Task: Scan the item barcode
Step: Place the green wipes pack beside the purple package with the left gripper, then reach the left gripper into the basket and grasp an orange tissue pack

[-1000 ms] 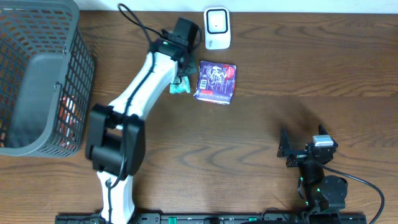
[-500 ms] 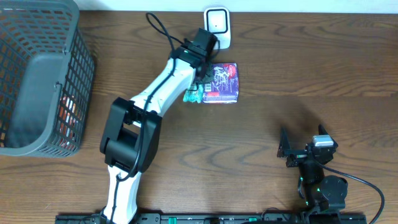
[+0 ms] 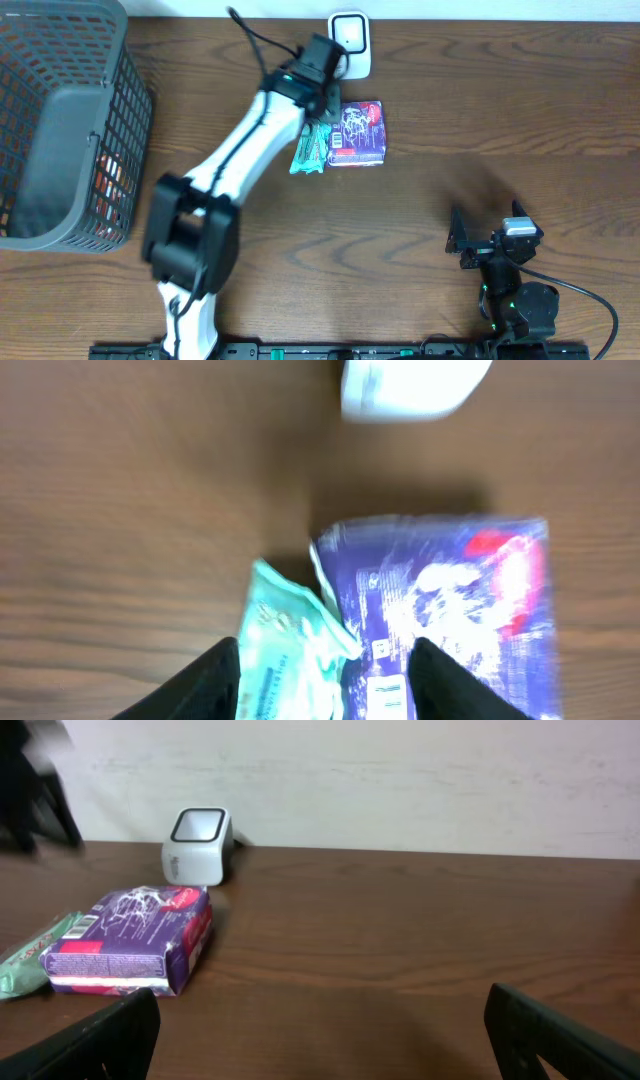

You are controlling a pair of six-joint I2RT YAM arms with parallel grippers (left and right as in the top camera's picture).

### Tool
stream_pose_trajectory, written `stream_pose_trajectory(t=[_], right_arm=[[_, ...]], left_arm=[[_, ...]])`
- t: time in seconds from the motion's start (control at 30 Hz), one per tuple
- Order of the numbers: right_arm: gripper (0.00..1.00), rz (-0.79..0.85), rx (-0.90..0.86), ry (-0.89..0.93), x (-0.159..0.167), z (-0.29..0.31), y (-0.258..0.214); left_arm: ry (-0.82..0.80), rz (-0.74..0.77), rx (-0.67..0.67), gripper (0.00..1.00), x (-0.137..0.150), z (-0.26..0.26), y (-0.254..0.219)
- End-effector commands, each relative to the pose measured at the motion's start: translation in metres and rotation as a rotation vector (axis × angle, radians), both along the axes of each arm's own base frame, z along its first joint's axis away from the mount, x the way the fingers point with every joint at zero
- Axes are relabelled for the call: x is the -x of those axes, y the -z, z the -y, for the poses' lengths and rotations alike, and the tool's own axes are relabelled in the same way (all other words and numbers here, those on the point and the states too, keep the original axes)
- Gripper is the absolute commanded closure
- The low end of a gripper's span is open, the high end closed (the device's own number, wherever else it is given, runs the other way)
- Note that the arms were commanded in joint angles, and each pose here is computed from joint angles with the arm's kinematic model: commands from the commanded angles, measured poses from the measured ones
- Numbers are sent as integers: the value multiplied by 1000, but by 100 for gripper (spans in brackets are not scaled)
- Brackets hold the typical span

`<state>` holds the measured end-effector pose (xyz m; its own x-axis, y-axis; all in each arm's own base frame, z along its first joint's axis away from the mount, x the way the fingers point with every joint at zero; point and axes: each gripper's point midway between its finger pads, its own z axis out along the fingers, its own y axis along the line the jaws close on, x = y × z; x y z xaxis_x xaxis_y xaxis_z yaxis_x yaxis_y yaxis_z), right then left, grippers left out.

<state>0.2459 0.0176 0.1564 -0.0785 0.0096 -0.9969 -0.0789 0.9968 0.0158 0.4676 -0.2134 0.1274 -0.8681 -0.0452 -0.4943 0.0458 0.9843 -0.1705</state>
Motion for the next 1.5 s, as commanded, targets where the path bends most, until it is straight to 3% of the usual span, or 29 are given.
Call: stream_pose_trajectory(t=[0.0,0.13,0.27,0.33,0.57,0.67,0.8,0.97,1.2,1.37,1.47], right_arm=[[1,-1,10,1,0,1,1],[1,-1,11,1,0,1,1],[1,-1,11,1,0,1,1],[1,-1,11,1,0,1,1],[1,-1,11,1,0,1,1],[1,-1,11,1,0,1,1],[1,-1,11,1,0,1,1],[1,-1,11,1,0,1,1],[1,-1,11,1,0,1,1],[1,-1,11,1,0,1,1],[1,-1,11,1,0,1,1]], left_arm=[[30,296,16,40,-12,-38,-132],[35,434,-70,34,1,-99,-196],[-136,516,-98,28,17,-184,-242],[-245,526,-115,2,27,-230,-252],[-810,413,20,2,79,-376,-232],[-914,327,61,2,101,-407,-211],[-989,255,71,2,120,-431,-190],[-1013,158,70,2,124,-440,-153],[-1012,-102,95,1,131,-433,-76],[-837,-210,228,1,117,-405,-43],[-798,-276,244,8,119,-400,-26]])
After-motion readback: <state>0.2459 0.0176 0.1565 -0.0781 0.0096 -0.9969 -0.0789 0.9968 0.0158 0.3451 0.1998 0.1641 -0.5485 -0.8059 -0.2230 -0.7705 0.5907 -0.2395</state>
